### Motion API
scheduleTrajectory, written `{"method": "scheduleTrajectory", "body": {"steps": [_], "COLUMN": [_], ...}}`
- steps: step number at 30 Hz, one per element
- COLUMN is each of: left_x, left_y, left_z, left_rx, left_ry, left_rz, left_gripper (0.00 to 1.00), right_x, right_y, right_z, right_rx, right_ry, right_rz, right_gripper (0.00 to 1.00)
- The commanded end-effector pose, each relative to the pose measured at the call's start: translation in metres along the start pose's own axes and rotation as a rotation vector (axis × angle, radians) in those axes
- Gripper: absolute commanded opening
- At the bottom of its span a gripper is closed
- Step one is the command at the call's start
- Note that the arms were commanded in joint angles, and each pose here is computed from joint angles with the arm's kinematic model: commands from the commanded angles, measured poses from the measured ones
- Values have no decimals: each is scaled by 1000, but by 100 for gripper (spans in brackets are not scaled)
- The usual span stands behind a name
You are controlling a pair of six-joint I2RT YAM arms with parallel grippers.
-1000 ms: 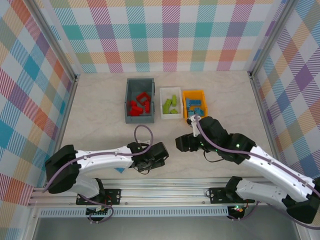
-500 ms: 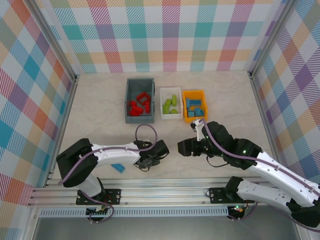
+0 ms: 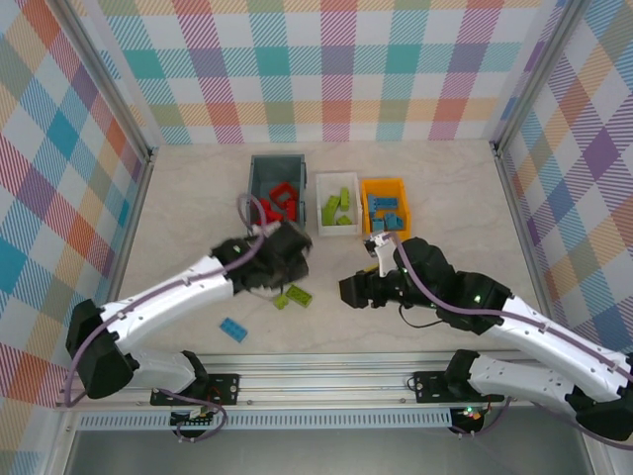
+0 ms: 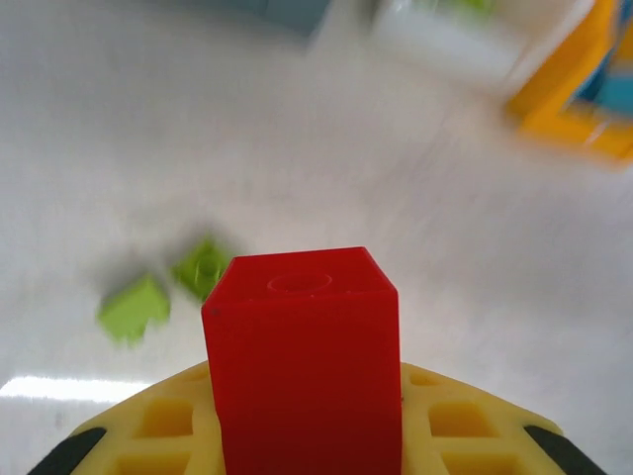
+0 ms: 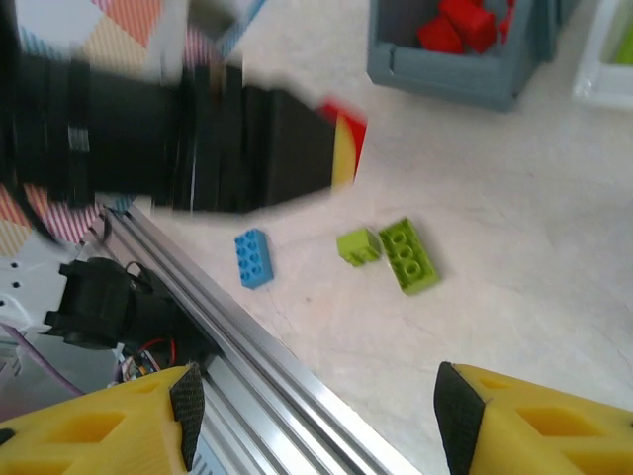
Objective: Sort the legos into containers by color
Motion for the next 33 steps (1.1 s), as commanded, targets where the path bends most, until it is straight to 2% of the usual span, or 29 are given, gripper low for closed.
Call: {"method": "scheduleTrajectory", "body": {"steps": [1,6,10,17,20,25,29,33], "left_x": [21,21,29,45,50,46,39,34], "left_y": [39,108,143,165,168,170,177,178], "left_z": [6,40,86,154,168,160,126,77], "left_rx": [58,41,82,147,171,163,108,38], "left_ry": [83,102,155,210,227,197,163,129], "left_rz": [109,144,130,101,95,83,80,72], "left_gripper": [18,17,17,19,25,47,54,54], "right_x": [31,55,58,49,47,41,37,33], "right_y": [28,43,47,37,34,28,23,18], "right_z": [10,37,50,56,55,56,57,60], "right_rx": [-131,-204,-207,-173,-162,-137,-118,-92], "right_ry": [46,10,-5,-29,-32,-45,-54,-70], "right_rz": [-115,-172,-161,-137,-123,-114,-115,-123], "right_gripper": [66,67,67,67,67,67,67,68]}}
Point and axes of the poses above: each hand's point on the last joint's axis, 136 mm out from that joint toward the fingers, its own z axis out along the fingers, its own x axis along the line the jaws close on, y = z × x, the point moved 8 cm from there along -z, back along the fingers, and after that the axes turned 9 degrees about z, right-handed, at the moved point
